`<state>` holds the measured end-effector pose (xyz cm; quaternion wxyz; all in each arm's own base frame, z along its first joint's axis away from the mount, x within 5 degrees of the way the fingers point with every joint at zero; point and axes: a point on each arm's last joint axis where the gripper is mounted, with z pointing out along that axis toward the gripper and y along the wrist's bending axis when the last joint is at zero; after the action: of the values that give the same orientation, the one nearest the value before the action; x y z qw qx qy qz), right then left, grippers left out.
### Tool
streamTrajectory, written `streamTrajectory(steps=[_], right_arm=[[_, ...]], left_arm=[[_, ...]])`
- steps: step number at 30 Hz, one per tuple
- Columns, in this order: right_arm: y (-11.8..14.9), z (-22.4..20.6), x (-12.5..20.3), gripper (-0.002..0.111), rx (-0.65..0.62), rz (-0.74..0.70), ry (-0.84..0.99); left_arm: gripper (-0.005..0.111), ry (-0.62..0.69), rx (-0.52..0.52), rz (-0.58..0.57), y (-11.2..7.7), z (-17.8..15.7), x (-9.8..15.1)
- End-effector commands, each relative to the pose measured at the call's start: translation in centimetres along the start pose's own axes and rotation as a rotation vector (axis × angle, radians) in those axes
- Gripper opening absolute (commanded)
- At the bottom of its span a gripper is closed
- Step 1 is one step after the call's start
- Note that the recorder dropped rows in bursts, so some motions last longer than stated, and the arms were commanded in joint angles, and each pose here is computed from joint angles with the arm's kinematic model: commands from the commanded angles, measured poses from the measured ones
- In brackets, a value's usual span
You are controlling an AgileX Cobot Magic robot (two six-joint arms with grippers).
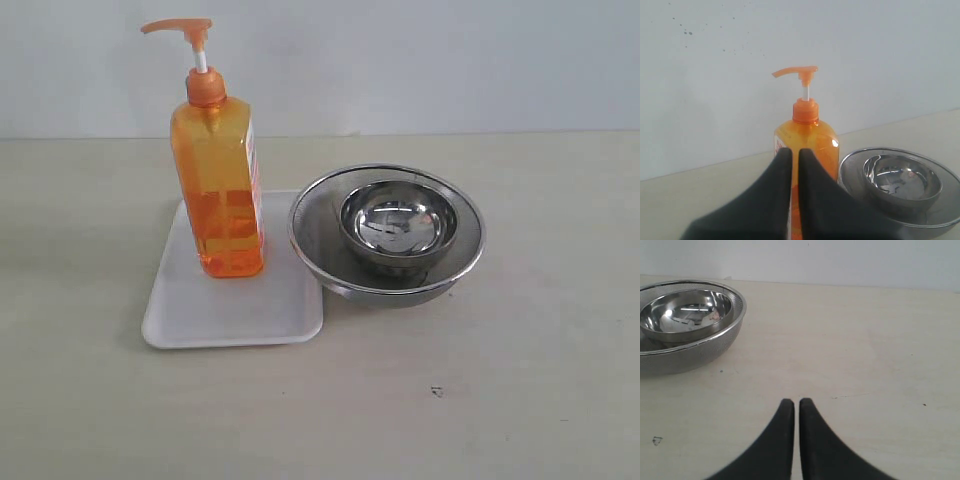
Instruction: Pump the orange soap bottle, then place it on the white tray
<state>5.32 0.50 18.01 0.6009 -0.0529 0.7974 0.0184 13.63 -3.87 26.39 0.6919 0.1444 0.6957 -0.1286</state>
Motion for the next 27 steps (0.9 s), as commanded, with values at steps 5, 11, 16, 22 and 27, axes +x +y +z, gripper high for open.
streamTrajectory(steps=[5,11,16,22,27], right_arm=[[0.0,-0.1,-0.2,0.001,0.002,0.000,-0.023],[0.0,-0.1,-0.2,0.001,0.002,0.000,-0.023],[0.0,-0.1,-0.2,0.001,0.002,0.000,-0.023],[0.0,-0.1,-0.2,0.001,0.002,0.000,-0.023],[0.0,-0.1,-0.2,0.001,0.002,0.000,-0.023]], left_arm=[[0.005,-0.002,-0.006,-0.009,0.0,-0.1,0.1],[0.005,-0.032,-0.122,0.025,0.3,-2.7,-0.9],[0.005,-0.135,-0.204,0.046,0.0,-5.9,-1.8],[0.005,-0.200,-0.303,-0.020,0.0,-8.4,0.9],[0.005,-0.213,-0.316,-0.053,-0.2,-8.9,3.3]])
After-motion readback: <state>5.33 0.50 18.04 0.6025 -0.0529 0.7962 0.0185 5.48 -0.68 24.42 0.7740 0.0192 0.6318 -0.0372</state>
